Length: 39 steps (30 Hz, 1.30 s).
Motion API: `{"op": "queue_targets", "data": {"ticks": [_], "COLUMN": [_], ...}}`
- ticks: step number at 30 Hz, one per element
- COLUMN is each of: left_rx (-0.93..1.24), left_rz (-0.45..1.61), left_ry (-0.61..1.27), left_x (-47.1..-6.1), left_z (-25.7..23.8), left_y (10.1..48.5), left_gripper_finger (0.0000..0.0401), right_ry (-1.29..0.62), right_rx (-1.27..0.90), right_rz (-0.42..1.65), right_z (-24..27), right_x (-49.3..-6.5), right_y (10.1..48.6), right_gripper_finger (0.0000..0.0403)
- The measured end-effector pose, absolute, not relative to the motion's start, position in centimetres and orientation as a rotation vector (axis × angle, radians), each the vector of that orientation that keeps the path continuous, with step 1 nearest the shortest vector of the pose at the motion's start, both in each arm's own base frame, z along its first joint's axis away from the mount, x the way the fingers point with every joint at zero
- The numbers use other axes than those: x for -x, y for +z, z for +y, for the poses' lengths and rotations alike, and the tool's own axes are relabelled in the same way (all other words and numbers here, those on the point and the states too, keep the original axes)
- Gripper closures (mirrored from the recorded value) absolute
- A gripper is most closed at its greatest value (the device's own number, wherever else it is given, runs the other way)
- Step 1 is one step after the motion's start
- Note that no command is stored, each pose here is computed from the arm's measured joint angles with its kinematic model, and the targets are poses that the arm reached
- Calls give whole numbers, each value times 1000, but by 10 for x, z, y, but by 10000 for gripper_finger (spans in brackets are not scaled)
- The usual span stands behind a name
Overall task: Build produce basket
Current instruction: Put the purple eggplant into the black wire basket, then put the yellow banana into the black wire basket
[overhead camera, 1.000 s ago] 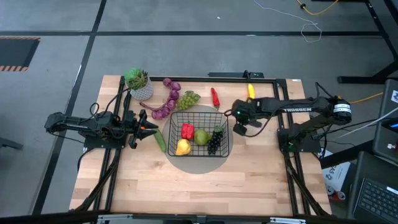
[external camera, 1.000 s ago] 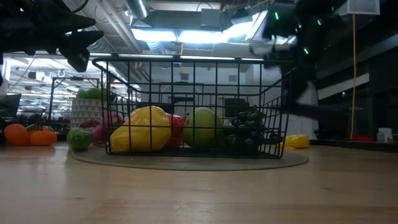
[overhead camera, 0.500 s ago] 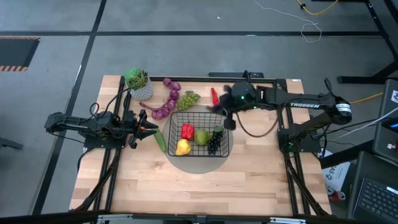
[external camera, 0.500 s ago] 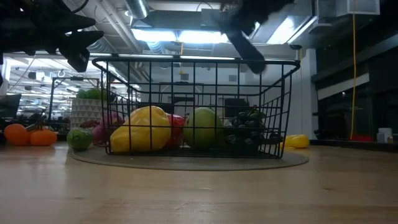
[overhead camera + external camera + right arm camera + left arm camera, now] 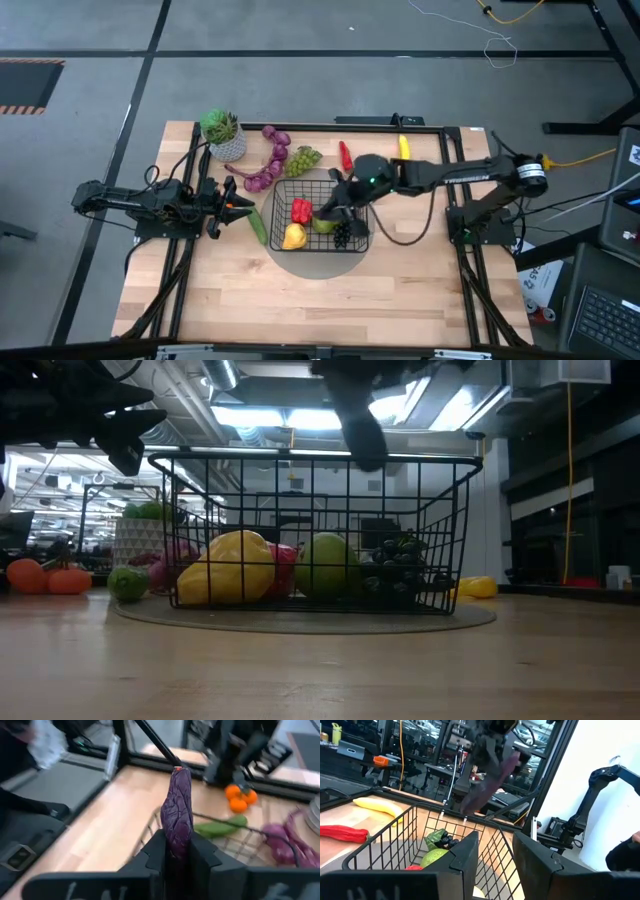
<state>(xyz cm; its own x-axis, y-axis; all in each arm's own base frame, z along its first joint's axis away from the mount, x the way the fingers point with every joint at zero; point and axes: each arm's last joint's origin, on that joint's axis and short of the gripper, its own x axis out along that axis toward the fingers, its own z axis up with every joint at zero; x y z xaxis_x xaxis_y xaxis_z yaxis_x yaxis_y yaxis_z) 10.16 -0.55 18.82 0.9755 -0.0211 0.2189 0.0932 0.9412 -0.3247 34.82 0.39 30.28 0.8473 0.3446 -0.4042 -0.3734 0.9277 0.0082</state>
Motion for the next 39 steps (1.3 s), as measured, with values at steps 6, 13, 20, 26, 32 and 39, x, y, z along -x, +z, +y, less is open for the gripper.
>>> {"op": "queue_targets", "data": {"ticks": [6, 13, 20, 26, 32, 39], "left_rx": [340, 340, 340, 340, 340, 340], "left_rz": [-215, -214, -215, -215, -214, -214], "left_ry": [-59, -58, -59, -58, -59, -59], "left_x": [-102, -102, -102, -102, -102, -102], "left_z": [-6, -5, -5, -5, -5, -5], "left_y": [188, 188, 188, 188, 188, 188], "left_gripper_finger": [286, 286, 286, 286, 286, 286], "right_ry": [242, 212, 214, 139, 173, 206], "right_rx": [39, -87, -59, -60, -27, 1], "right_rz": [478, 533, 586, 590, 588, 586], "right_z": [2, 4, 6, 4, 14, 23], "right_x": [-358, -362, -362, -362, -362, -362], "right_y": [287, 277, 269, 268, 268, 269], "right_gripper_finger": [354, 353, 353, 353, 307, 225]}}
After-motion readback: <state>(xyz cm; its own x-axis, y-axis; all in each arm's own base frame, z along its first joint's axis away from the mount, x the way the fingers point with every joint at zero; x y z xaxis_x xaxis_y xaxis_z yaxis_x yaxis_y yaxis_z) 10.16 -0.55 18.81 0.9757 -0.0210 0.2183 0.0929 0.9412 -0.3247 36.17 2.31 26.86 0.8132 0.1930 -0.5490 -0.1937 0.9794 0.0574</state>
